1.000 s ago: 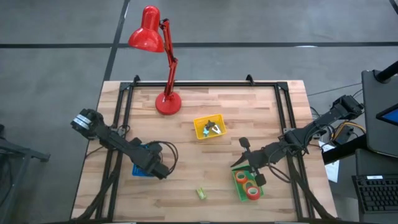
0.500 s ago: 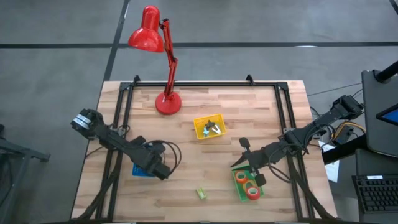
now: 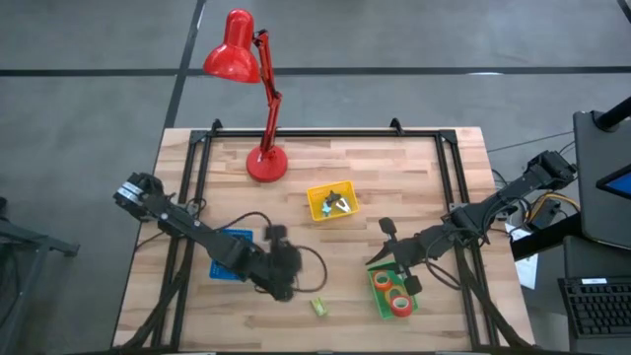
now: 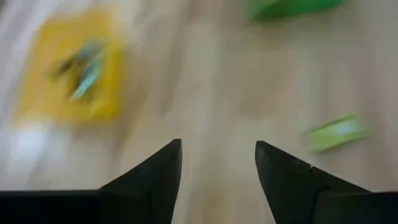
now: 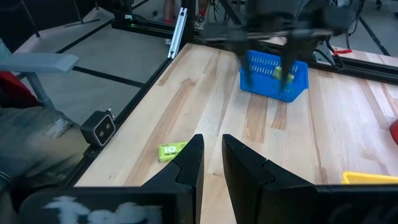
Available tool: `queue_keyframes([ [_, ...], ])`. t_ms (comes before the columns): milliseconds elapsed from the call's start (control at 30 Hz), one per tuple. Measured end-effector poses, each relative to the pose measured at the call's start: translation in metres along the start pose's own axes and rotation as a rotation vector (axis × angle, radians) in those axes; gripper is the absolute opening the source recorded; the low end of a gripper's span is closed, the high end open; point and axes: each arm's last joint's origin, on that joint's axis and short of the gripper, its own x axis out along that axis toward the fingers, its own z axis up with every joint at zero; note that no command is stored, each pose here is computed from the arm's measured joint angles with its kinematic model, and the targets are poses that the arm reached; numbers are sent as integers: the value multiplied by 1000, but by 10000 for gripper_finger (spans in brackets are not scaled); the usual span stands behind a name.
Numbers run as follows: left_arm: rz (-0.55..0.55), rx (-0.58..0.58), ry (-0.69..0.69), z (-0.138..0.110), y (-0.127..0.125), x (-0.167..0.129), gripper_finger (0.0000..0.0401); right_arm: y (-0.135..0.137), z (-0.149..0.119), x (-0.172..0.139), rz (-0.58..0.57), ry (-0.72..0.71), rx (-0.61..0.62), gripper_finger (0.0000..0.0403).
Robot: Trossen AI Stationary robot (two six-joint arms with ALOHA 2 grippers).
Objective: Pick and place Stapler, Stapler remover, tape
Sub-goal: Put the green staple pins into the blue bin
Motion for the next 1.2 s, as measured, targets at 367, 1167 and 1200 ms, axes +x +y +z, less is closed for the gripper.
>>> queue_keyframes([
  [367,-209,422,-124,4,-37,45,206,0,0,0,1,2,-3,52],
  [1167,-393,587,120,9,-84,113,207,0,-3,1,1,-10,12,52],
  [1200,-405,587,127,8,-84,115,207,0,-4,1,1,-8,11,52],
])
